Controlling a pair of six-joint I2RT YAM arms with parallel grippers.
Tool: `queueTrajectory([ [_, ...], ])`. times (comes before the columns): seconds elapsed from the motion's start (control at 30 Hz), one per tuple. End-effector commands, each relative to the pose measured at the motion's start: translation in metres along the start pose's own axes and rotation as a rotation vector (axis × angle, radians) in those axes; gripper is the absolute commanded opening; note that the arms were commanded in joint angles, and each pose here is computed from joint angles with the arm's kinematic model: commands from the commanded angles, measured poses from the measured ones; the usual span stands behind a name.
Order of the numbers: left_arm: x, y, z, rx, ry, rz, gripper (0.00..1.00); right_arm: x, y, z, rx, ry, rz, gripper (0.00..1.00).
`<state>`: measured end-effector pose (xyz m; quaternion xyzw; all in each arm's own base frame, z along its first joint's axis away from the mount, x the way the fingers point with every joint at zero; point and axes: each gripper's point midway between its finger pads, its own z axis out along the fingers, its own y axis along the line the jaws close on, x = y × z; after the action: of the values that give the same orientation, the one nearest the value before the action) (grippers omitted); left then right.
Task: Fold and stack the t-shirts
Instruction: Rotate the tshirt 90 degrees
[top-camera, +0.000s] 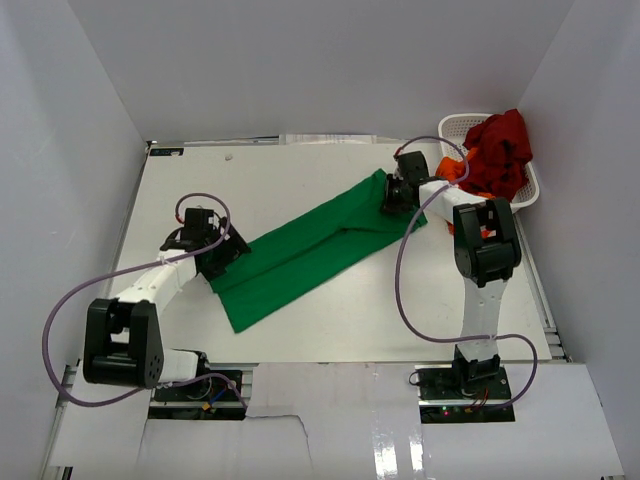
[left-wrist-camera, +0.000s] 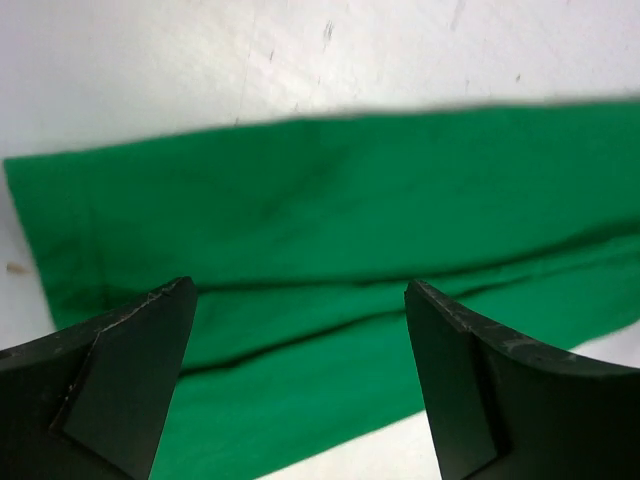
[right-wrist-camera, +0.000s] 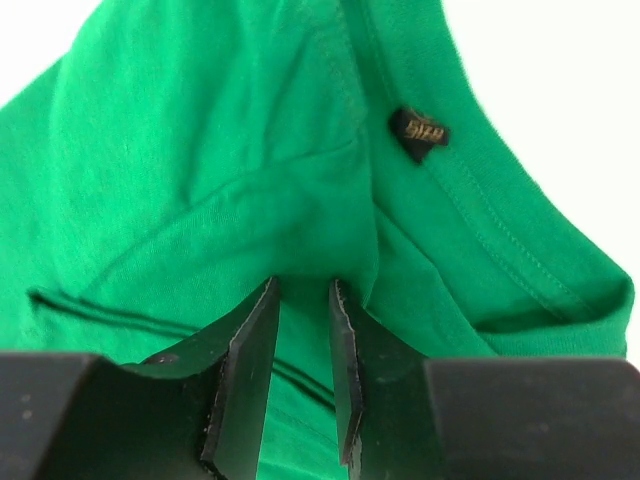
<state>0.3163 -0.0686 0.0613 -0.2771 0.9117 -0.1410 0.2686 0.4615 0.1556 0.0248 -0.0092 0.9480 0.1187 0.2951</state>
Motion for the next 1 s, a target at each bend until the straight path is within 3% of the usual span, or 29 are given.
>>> queueTrajectory([
  [0.0,0.028,0.001,-0.016,0.014,0.029,-0.035,0.96,0.020,-0.012,0.048,-0.026,0.111,0.019,0.34],
  [0.3,0.109,-0.022,-0.025,0.080,0.197,0.014,0.97,-0.074,0.030,0.084,-0.254,-0.010,0.055,0.36],
  [0.53,0.181,-0.035,-0.021,0.094,0.330,0.101,0.98,-0.079,0.041,0.110,-0.330,-0.009,0.094,0.37],
  [0.73,0.229,-0.090,-0.034,0.161,0.380,0.219,0.98,-0.094,0.040,0.122,-0.369,-0.040,0.124,0.38],
  [0.97,0.192,-0.126,-0.059,0.174,0.247,0.251,0.98,-0.116,0.041,0.103,-0.402,-0.123,0.084,0.39],
])
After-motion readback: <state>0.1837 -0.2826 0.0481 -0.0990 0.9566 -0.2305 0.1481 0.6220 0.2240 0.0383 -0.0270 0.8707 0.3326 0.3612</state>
